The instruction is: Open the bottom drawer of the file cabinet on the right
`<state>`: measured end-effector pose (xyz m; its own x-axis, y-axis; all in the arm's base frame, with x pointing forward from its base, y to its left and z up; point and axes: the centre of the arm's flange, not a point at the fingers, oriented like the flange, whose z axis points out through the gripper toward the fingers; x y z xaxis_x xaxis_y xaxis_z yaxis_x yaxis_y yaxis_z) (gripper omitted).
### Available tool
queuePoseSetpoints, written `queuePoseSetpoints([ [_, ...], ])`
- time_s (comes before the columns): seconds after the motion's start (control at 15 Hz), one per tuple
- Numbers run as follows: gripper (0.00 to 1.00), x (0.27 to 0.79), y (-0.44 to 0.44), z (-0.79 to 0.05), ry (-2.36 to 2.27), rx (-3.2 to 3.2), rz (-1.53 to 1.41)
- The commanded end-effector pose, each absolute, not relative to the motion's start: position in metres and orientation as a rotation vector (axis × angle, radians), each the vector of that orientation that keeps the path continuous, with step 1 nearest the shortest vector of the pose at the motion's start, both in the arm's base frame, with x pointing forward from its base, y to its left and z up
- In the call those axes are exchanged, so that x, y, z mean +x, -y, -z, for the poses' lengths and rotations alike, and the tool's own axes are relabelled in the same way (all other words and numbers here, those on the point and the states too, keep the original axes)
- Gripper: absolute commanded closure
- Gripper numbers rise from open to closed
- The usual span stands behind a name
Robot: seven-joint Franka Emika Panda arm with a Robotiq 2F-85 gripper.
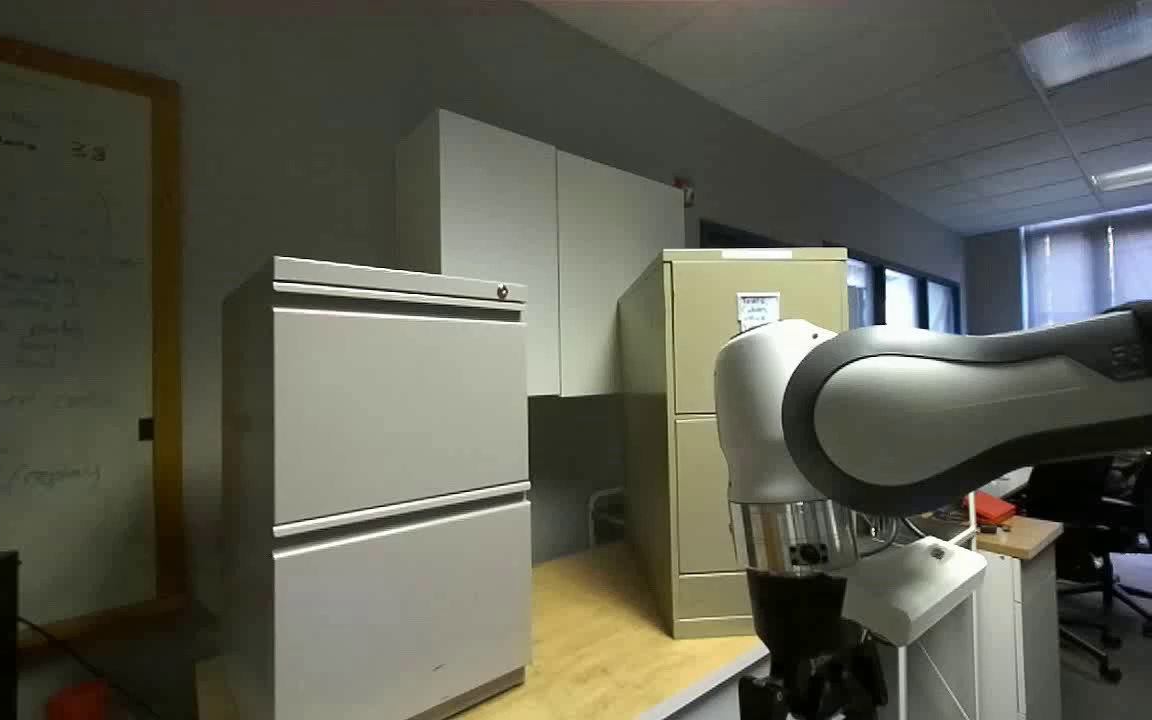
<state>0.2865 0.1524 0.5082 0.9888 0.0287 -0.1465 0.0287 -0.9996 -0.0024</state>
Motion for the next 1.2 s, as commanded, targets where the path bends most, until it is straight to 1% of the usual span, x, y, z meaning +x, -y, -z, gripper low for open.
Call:
queuePoseSetpoints([
  [0.0,0.0,0.2866,-0.1525,-0.5087,0.046,-3.132,-0.228],
  [1.13,0.0,0.2891,-0.1506,-0.5086,0.017,-3.135,-0.223],
])
